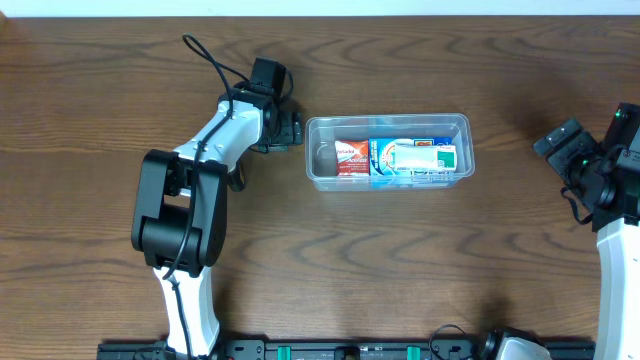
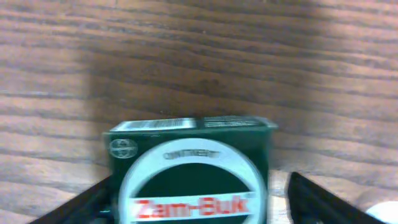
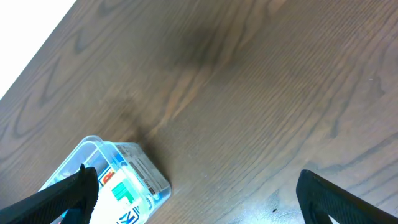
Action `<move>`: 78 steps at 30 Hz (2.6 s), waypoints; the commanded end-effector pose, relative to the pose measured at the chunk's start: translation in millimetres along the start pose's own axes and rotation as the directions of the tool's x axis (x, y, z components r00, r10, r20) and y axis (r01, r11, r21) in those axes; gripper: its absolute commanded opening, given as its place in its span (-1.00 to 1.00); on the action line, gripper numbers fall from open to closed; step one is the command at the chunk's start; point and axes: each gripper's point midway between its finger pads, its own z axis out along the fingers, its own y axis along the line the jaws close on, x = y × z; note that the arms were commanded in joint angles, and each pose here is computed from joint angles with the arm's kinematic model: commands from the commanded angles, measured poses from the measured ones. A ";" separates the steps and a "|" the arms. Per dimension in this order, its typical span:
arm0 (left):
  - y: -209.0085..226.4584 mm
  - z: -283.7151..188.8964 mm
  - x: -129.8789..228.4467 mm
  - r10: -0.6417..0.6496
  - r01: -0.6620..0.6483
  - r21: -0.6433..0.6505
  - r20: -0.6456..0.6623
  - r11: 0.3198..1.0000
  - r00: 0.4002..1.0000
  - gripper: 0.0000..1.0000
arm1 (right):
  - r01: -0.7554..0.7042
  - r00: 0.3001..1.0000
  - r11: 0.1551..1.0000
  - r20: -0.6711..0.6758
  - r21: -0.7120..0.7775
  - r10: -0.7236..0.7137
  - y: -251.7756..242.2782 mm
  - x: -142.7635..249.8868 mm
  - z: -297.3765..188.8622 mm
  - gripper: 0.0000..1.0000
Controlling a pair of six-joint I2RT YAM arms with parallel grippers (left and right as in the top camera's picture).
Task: Pack container
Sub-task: 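Grasp the green Zam-Buk tin with the left gripper, then place the Zam-Buk tin upright in the container beside the sachet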
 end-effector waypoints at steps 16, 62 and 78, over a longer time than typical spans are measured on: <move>5.3 -32.3 -5.4 -0.030 0.030 -0.021 0.007 0.999 1.000 0.40 | 0.009 1.000 1.000 0.002 0.007 -0.009 -2.0 -1.1 0.3 0.99; -136.2 -159.0 33.7 0.027 -0.042 0.238 0.069 0.970 0.997 0.34 | 0.009 1.000 1.000 0.001 0.007 -0.009 -2.0 -1.0 0.3 0.99; -154.6 -73.1 63.1 0.035 -0.028 0.123 -0.049 0.992 0.998 0.26 | 0.009 1.000 1.000 0.002 0.007 -0.009 -2.0 -1.1 0.3 0.98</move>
